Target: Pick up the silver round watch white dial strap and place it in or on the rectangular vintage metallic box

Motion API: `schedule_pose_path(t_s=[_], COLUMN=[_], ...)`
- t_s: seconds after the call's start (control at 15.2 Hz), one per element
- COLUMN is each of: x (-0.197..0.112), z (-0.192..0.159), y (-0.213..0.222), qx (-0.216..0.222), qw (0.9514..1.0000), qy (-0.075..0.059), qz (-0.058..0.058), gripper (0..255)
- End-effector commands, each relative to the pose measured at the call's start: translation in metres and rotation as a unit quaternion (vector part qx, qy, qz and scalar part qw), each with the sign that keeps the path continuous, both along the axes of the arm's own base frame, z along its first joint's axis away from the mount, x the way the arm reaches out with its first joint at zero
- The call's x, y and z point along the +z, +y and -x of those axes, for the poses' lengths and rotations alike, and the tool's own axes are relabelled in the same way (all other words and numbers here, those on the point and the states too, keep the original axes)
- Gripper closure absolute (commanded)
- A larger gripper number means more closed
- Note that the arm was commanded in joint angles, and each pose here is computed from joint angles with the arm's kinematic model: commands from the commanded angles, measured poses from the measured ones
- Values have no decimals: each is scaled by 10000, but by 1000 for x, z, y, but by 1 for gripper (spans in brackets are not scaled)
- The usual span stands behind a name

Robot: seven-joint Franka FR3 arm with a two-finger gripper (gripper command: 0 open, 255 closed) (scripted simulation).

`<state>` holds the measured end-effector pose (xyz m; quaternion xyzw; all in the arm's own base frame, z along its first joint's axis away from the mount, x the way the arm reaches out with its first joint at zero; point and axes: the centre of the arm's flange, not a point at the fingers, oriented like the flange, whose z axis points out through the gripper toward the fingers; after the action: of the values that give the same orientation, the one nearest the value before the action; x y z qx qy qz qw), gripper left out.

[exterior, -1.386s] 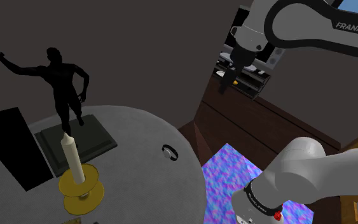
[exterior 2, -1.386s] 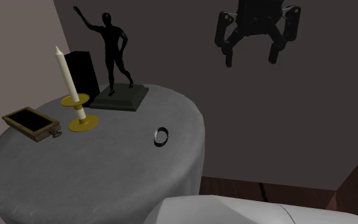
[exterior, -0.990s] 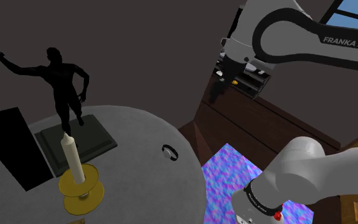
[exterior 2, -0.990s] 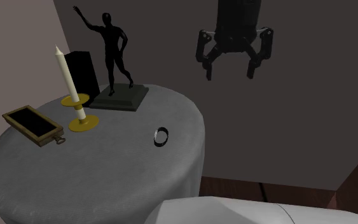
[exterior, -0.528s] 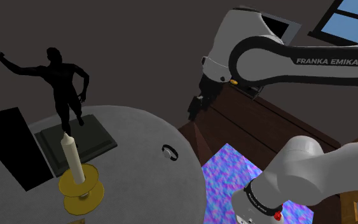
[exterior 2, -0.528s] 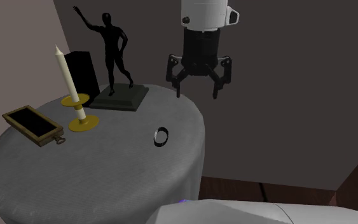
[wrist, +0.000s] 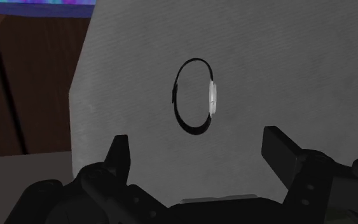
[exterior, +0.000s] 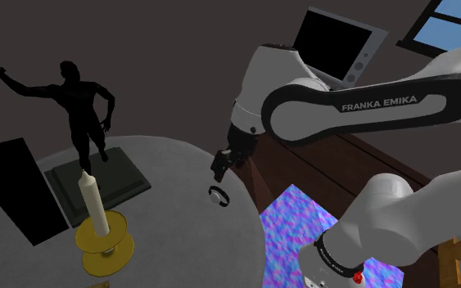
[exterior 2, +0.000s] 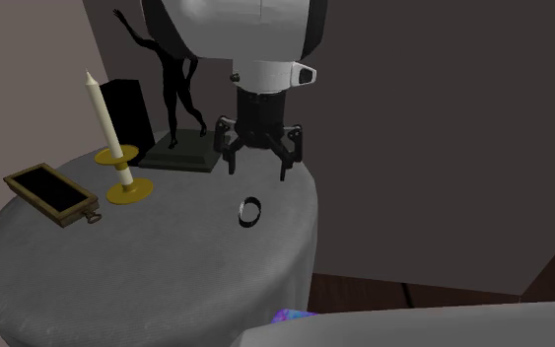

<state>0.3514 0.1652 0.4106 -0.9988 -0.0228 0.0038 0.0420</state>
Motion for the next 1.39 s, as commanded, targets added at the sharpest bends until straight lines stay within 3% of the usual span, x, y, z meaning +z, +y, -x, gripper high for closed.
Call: schedule_pose_path(t_s=[0.0,0.59,1.06,1.12,1.32], x=[-15,-59,-59,-59,-59], z=[-3,-3,-3,-3,-3], y=[18,27,27,27,27], qx=[-78,-96,-96,-96,-96], qw=[9999,9999,9999,9999,9999], qy=[33,43,43,43,43], qz=[-88,-110,-110,-110,-110], gripper=[0,0,0,255,255])
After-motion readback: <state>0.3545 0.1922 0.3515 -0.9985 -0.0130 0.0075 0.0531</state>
